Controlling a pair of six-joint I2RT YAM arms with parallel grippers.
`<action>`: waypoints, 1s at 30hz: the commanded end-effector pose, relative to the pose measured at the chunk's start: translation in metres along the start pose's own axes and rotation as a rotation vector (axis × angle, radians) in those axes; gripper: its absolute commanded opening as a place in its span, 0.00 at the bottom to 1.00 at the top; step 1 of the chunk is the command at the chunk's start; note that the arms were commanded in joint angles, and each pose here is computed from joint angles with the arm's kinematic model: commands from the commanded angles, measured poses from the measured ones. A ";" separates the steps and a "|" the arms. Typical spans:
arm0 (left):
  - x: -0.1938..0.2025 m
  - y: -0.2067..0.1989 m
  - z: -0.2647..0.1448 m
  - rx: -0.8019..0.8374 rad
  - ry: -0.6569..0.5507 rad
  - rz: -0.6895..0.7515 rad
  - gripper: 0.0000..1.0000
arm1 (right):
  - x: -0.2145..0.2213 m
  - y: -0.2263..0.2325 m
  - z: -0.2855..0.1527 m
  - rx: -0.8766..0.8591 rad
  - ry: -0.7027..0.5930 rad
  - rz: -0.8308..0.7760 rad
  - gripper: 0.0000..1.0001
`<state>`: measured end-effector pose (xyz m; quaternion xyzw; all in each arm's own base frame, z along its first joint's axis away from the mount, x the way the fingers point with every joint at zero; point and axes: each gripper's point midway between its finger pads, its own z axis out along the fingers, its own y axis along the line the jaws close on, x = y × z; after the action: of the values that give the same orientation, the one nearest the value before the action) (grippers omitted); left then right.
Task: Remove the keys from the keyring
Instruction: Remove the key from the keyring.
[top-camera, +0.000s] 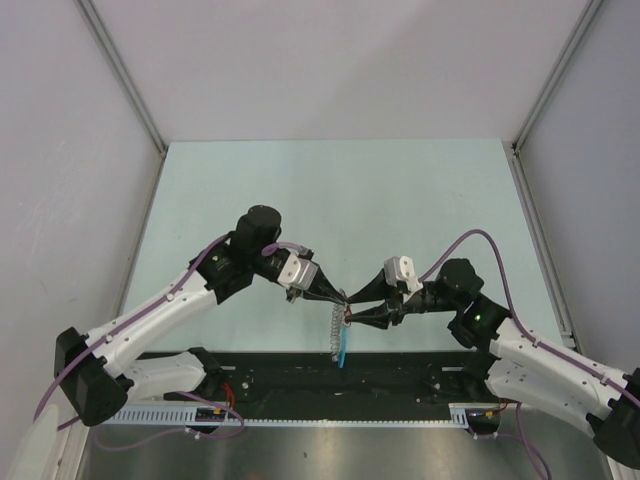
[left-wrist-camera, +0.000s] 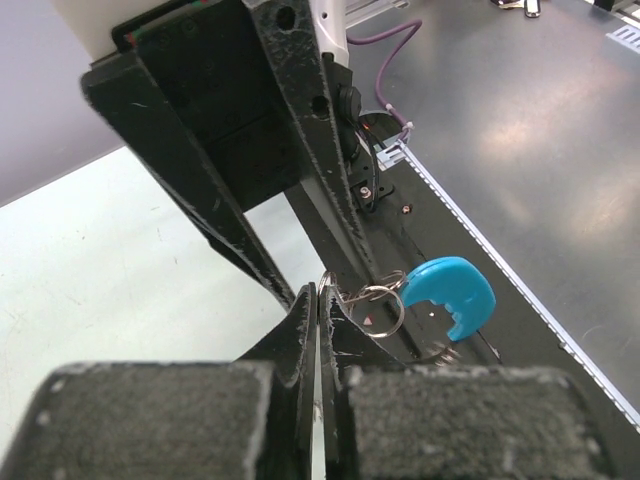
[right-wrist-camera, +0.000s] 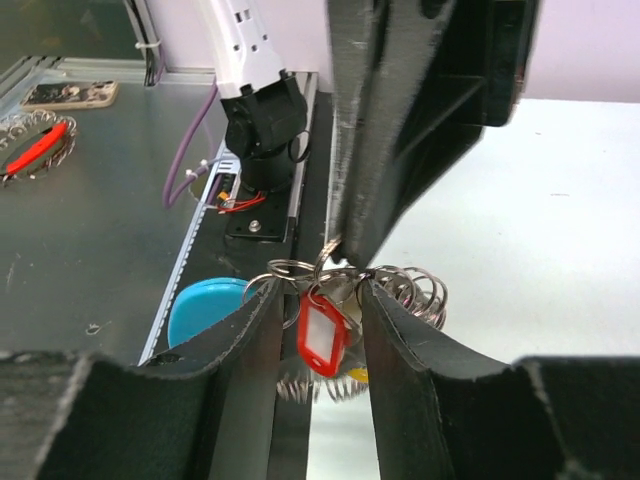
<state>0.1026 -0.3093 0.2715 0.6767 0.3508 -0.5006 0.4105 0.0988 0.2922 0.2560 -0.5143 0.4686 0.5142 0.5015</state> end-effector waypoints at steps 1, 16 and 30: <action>-0.027 -0.012 -0.002 0.083 -0.070 0.049 0.00 | -0.020 0.006 0.007 -0.019 -0.035 -0.078 0.41; -0.025 -0.007 -0.004 0.022 -0.051 0.050 0.00 | -0.013 -0.020 0.002 0.183 0.000 -0.019 0.00; -0.005 0.014 -0.014 -0.151 0.064 0.037 0.00 | -0.016 -0.032 -0.013 0.290 0.003 -0.009 0.00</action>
<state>0.1160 -0.3055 0.2714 0.6691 0.3901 -0.4610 0.4332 0.1206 0.2864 0.2558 -0.4598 0.5317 0.4541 0.5475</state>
